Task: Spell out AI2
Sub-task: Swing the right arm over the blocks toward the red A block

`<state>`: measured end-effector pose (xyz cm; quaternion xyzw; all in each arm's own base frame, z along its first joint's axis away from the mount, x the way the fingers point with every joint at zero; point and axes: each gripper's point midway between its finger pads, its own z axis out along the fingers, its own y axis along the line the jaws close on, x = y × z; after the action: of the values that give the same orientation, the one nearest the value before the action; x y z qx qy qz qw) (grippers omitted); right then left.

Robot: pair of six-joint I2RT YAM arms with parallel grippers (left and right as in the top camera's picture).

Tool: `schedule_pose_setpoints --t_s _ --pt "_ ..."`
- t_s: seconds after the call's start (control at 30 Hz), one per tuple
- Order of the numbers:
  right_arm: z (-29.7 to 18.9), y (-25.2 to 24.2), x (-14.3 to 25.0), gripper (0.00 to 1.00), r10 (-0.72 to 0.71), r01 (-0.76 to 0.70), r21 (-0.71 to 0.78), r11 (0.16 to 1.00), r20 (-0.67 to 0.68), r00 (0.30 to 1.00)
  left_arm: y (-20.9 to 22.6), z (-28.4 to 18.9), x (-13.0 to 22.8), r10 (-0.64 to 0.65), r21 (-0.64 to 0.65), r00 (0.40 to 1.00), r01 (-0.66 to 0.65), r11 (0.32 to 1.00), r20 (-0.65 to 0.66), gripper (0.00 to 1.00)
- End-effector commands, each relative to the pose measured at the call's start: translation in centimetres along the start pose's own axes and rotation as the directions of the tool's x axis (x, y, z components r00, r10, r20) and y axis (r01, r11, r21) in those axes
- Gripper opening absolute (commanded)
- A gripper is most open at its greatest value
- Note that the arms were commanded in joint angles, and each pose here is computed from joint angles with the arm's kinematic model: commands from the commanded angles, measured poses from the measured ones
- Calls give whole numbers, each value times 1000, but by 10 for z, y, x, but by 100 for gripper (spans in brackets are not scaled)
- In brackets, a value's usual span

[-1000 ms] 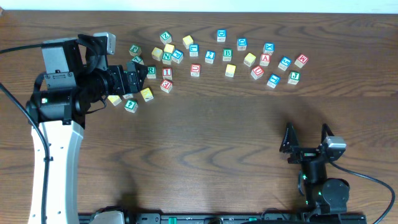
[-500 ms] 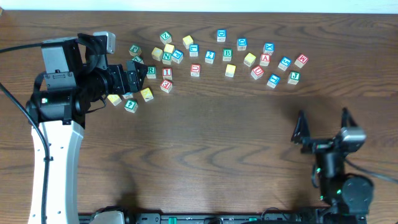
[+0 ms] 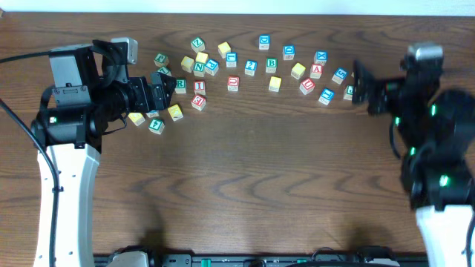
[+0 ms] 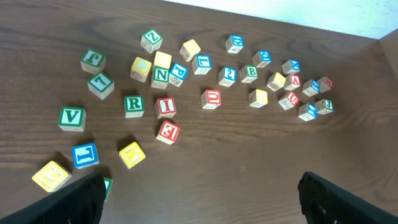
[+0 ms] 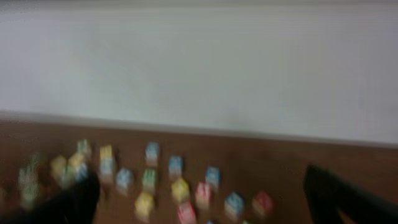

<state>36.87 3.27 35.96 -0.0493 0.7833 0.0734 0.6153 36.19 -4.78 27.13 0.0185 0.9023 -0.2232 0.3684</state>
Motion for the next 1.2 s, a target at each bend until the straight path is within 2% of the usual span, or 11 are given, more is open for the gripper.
schedule_pose_setpoints --t_s 0.0,0.17,0.2,0.3,0.5,0.7,0.9,1.07,1.17 --pt "21 3 -29 99 -21 18 -57 998 -48 999 -5 -3 -9 20 15 1000 -21 1000 23 98" --pt "58 1 -38 99 9 -26 -77 997 -213 977 -5 -3 -9 20 15 1000 -20 1000 23 98" --pt "70 7 -42 99 14 -43 -118 992 -243 970 -5 -3 -9 20 15 1000 -20 1000 23 98" --pt "86 13 -48 99 18 -64 -168 984 -264 964 -5 -3 -9 20 15 1000 -20 1000 22 98" --pt "115 15 -40 99 50 -110 -170 979 -324 945 -5 -3 -9 20 15 1000 -20 1000 22 97" --pt "147 9 6 99 110 -190 -131 973 -463 880 -5 -3 -8 20 15 1000 -20 1000 22 98" --pt "162 -1 59 99 133 -210 -62 976 -594 794 -5 -3 -4 11 14 1000 -11 1000 5 98" --pt "175 7 79 99 159 -273 -85 958 -635 756 -4 -3 -1 5 13 1000 -5 1000 -6 98" --pt "179 9 88 97 154 -259 -69 963 -649 745 -4 -3 -1 5 13 1000 -5 1000 -6 98"
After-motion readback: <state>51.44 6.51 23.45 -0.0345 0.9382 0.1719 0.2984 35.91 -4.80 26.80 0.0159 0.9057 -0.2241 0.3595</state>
